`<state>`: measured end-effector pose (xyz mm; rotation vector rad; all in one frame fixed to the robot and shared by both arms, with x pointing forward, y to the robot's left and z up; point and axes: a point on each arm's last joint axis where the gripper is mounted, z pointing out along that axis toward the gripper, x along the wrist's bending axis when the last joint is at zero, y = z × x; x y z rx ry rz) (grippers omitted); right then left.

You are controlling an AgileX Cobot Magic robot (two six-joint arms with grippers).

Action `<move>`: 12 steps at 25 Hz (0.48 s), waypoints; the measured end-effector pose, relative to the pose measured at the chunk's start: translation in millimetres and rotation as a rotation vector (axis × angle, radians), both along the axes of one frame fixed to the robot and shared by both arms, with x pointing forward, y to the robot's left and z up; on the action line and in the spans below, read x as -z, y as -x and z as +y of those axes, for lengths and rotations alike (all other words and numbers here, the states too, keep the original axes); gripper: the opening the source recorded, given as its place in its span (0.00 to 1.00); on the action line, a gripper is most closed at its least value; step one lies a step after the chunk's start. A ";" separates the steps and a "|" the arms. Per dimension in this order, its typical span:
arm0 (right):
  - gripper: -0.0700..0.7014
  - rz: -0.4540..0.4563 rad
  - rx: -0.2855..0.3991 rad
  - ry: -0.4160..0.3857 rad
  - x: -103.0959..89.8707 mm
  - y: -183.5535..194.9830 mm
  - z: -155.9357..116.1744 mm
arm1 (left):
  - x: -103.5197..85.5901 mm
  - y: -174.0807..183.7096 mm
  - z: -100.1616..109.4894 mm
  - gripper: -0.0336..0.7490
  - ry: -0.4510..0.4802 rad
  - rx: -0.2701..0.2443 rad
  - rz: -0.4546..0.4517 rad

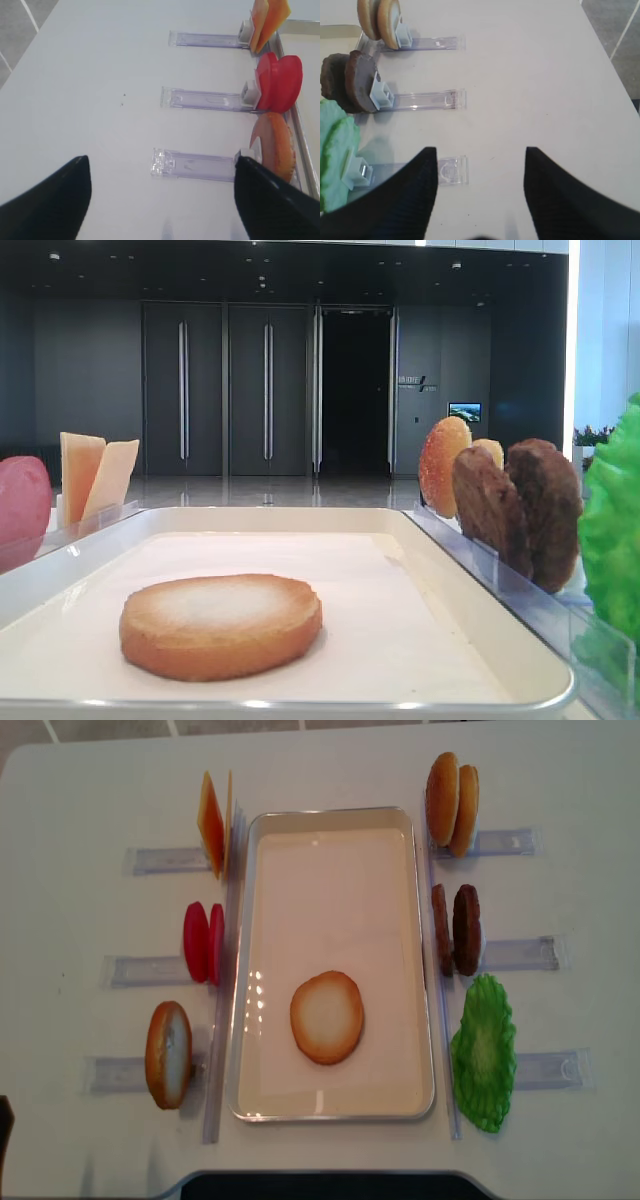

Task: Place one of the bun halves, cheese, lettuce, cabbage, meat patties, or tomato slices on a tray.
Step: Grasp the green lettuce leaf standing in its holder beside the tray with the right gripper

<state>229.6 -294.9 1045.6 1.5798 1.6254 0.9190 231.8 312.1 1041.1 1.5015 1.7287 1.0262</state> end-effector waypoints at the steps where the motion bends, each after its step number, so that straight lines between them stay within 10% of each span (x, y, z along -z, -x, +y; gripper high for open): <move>1: 0.61 0.000 0.000 0.000 0.0 0.0 0.0 | 0.0 0.0 0.0 0.93 0.000 0.000 0.000; 12: 0.61 0.000 0.000 0.000 0.0 0.0 0.0 | 0.0 0.0 0.0 0.93 0.000 0.000 0.000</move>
